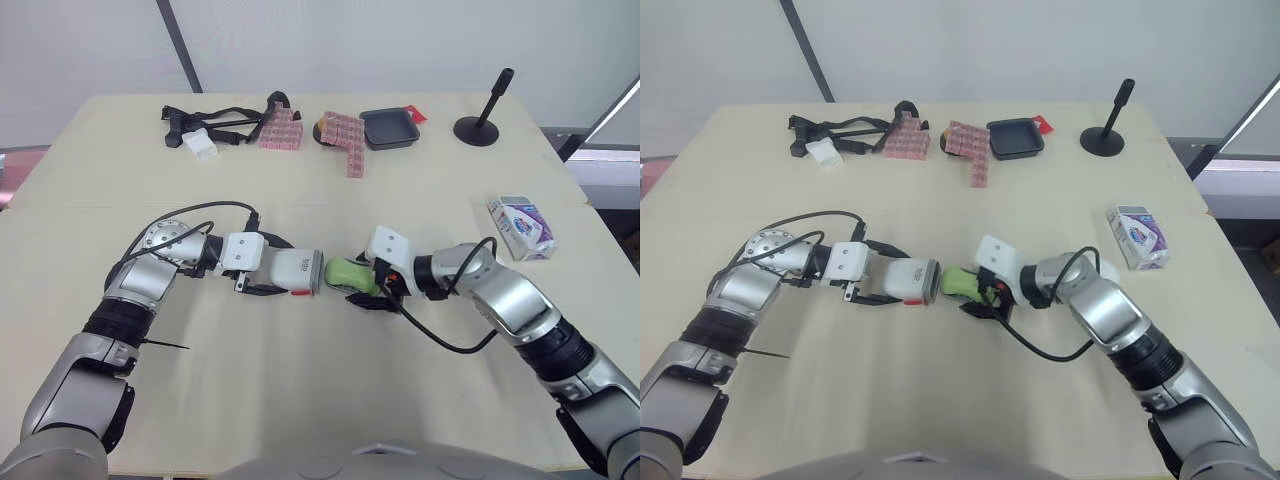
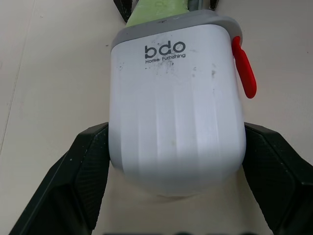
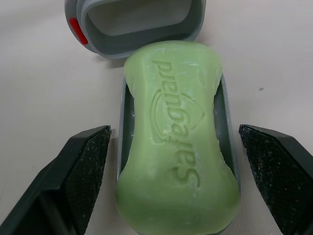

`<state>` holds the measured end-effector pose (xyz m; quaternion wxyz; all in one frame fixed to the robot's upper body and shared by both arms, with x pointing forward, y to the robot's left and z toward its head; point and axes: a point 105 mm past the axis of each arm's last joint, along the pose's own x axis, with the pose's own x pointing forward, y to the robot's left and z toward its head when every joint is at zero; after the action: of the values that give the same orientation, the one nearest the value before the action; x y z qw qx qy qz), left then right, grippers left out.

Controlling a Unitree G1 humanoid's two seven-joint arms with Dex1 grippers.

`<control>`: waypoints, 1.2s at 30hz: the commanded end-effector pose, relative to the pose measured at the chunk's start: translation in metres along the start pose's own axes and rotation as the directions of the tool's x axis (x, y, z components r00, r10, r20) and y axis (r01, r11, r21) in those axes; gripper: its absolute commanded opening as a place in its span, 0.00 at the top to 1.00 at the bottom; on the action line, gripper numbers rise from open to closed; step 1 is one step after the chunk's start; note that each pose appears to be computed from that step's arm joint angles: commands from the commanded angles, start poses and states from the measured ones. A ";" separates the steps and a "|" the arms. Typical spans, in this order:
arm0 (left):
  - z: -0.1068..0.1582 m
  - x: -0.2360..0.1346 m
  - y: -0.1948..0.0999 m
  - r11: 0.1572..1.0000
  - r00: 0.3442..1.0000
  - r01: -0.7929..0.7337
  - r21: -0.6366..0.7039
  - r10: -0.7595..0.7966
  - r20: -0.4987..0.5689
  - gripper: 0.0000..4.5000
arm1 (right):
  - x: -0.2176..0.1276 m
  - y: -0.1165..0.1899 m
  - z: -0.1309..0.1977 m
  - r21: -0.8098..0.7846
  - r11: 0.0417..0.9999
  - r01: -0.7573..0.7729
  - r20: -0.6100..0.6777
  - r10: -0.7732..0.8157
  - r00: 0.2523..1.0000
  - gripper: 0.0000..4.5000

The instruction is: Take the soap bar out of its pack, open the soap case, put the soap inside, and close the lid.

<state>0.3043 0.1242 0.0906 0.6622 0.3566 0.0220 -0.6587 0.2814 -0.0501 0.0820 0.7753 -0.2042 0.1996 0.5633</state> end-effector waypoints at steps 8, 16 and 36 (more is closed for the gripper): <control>0.004 -0.003 0.005 1.000 1.000 -0.013 0.026 0.013 0.000 0.23 | -0.002 0.007 -0.008 -0.002 1.000 -0.011 -0.041 0.011 0.999 0.43; 0.006 -0.001 0.006 0.999 1.000 -0.014 0.031 0.013 0.003 0.23 | -0.017 0.002 0.002 -0.094 0.995 -0.030 -0.046 0.026 0.999 0.43; 0.028 0.030 0.007 0.999 0.995 -0.029 0.045 0.025 0.095 0.23 | -0.044 -0.006 0.020 -0.217 0.973 -0.074 -0.137 0.045 0.990 0.43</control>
<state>0.3019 0.0883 0.0911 0.6681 0.3297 -0.0115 -0.6669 0.2766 -0.0811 0.1113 0.7194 -0.3062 0.2152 0.5851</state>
